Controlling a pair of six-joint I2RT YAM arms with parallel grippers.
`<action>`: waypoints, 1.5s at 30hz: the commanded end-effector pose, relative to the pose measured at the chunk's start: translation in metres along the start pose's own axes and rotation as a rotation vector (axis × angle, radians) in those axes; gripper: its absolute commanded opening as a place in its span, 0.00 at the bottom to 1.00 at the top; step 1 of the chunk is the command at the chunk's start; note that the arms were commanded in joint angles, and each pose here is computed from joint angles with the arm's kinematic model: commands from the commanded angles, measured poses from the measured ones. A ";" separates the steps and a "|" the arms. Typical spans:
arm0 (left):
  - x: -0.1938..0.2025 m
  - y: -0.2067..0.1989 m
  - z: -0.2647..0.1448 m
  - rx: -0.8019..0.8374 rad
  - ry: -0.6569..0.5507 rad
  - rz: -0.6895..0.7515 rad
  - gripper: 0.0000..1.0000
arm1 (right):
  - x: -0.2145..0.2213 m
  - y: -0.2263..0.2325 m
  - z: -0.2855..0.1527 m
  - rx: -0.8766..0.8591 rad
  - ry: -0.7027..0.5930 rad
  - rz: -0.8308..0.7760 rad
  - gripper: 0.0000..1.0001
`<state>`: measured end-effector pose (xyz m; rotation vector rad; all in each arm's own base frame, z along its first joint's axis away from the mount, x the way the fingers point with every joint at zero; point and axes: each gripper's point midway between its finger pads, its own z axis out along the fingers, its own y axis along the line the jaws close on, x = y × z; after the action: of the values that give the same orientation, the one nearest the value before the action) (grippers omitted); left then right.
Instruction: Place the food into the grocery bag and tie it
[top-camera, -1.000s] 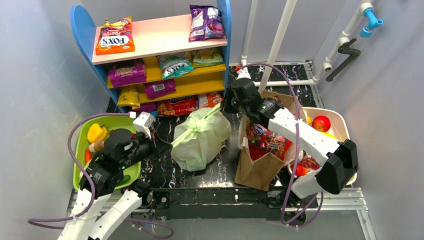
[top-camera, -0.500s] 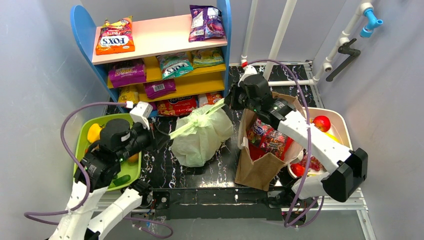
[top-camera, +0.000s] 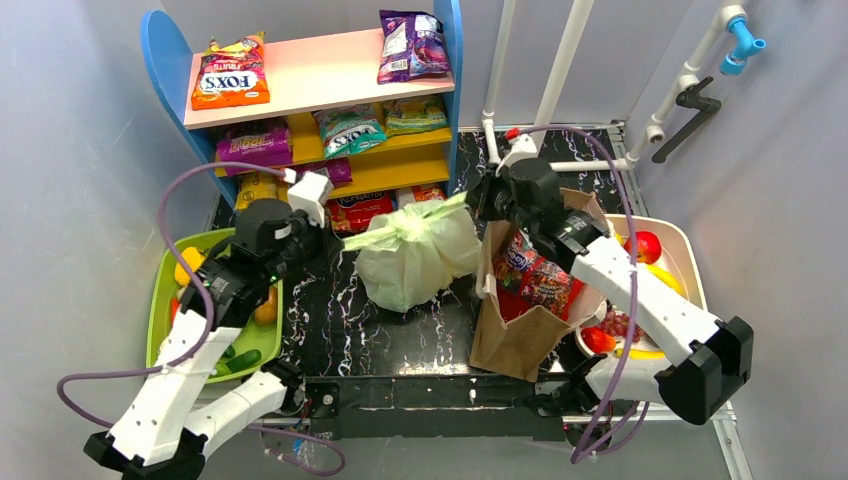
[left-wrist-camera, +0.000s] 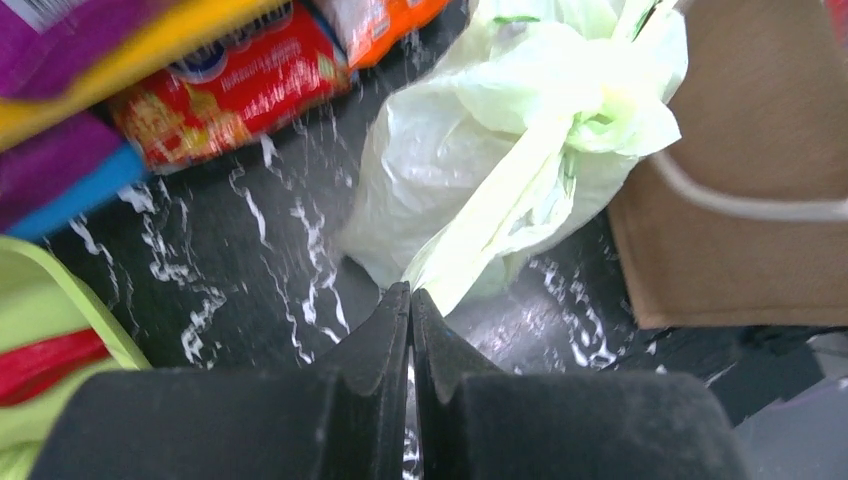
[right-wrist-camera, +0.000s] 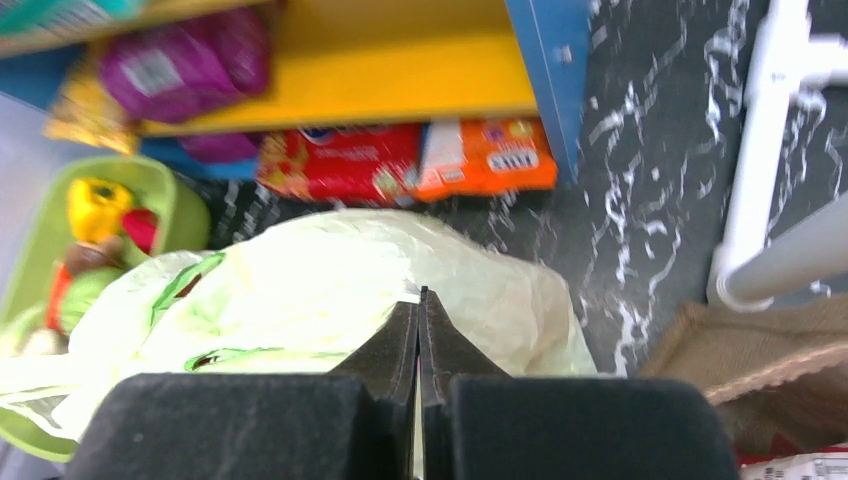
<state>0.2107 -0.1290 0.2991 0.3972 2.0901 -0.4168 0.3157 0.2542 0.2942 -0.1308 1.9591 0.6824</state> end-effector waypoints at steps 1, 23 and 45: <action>0.058 0.012 0.026 -0.040 0.106 -0.037 0.00 | 0.040 -0.041 0.021 0.130 0.057 0.000 0.01; 0.047 -0.021 0.022 0.172 0.145 0.079 0.88 | 0.002 0.007 -0.026 -0.004 0.189 -0.200 0.74; -0.016 -0.101 0.078 0.430 0.032 0.572 0.98 | -0.031 -0.006 -0.081 0.107 0.015 -0.159 0.85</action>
<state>0.2257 -0.2379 0.2619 1.1313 1.9369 -0.5453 0.2683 0.2095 0.3325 -0.2828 2.0296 0.4717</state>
